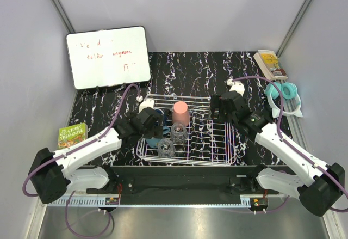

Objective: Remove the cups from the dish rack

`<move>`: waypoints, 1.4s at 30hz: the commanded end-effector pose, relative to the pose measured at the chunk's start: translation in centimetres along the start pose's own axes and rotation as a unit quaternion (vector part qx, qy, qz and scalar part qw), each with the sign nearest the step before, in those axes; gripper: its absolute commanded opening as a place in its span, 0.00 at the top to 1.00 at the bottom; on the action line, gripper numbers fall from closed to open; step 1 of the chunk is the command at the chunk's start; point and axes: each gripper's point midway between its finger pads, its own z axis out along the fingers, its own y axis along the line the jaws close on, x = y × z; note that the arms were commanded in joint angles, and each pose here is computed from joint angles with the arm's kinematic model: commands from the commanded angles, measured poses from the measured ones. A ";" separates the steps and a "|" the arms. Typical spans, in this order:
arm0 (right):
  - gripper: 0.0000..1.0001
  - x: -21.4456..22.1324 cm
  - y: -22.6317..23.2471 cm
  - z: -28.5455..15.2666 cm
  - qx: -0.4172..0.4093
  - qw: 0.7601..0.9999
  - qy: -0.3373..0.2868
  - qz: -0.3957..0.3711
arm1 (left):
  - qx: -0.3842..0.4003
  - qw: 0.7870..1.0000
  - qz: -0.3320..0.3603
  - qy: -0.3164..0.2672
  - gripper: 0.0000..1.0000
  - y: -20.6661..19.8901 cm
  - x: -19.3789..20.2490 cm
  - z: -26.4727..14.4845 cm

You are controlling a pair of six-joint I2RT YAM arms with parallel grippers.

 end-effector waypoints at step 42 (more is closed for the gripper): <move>0.00 0.1 0.0 0.2 0.000 1.000 -0.011 0.015 | 0.007 0.999 -0.022 -0.043 0.01 -3.3 -1.4 -4.2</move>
